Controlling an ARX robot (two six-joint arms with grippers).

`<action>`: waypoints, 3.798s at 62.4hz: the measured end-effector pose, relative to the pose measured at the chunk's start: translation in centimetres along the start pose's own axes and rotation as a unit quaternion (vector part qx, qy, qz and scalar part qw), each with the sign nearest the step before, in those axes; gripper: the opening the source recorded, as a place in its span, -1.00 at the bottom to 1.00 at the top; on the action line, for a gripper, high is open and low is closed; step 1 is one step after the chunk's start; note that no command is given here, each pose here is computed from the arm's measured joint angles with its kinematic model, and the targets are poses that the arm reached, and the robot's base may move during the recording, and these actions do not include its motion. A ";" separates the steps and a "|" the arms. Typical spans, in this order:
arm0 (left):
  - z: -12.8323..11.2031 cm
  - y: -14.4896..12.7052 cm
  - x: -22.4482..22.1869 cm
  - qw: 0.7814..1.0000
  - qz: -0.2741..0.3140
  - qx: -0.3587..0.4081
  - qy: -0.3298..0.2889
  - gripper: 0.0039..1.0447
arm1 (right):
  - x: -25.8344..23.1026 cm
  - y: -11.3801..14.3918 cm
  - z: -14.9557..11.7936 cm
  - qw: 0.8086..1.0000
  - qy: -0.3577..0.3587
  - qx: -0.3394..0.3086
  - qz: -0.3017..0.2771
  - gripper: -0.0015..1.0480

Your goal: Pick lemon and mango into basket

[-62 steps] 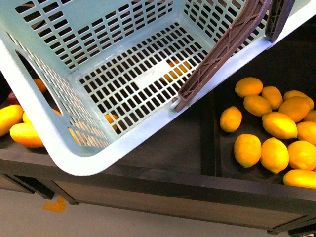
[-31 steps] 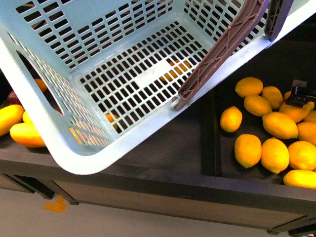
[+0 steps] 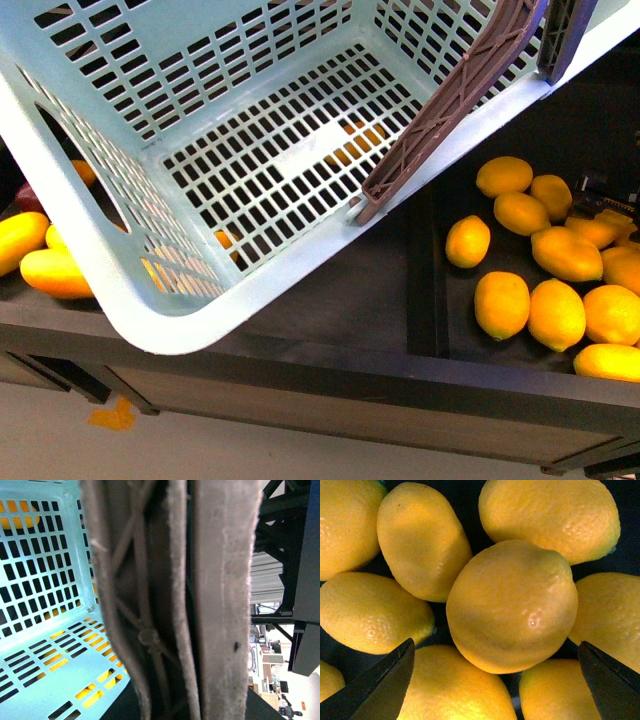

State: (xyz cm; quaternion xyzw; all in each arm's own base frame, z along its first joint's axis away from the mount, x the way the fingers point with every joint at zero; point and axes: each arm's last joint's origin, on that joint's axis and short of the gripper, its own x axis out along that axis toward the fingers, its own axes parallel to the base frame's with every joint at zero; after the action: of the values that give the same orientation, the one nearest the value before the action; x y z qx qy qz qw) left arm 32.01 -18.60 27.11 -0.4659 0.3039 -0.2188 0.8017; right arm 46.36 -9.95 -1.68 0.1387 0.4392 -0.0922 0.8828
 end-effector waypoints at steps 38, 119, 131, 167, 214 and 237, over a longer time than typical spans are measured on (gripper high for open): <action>0.0 0.0 0.0 1.000 0.000 0.000 0.000 -0.69 | 3.0 0.1 1.4 0.999 -0.005 0.045 0.007 0.83; 0.0 0.0 0.0 1.000 0.000 0.000 0.000 -0.69 | -3.3 -1.1 1.1 0.992 -0.041 0.098 0.068 0.26; 0.0 0.0 0.0 1.000 0.000 0.000 0.000 -0.69 | -13.2 -0.5 4.5 0.980 -0.138 0.074 0.124 0.26; 0.0 0.0 0.0 1.000 0.000 0.000 0.000 -0.69 | -30.6 10.9 4.7 0.918 -0.252 0.011 0.307 0.25; -0.1 0.1 0.0 1.000 0.000 -0.001 0.004 -0.69 | -28.4 18.2 2.2 0.916 -0.201 0.027 0.346 0.83; -0.3 0.1 0.0 1.000 -0.001 -0.002 0.009 -0.69 | -30.7 7.3 -5.3 0.887 -0.434 -0.121 0.098 -0.36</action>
State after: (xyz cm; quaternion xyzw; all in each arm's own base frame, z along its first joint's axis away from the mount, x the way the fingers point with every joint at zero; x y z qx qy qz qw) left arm 31.83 -18.78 26.92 -0.4659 0.3111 -0.2235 0.7976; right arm 26.18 -0.11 21.06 0.0192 0.0043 -0.0022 0.9998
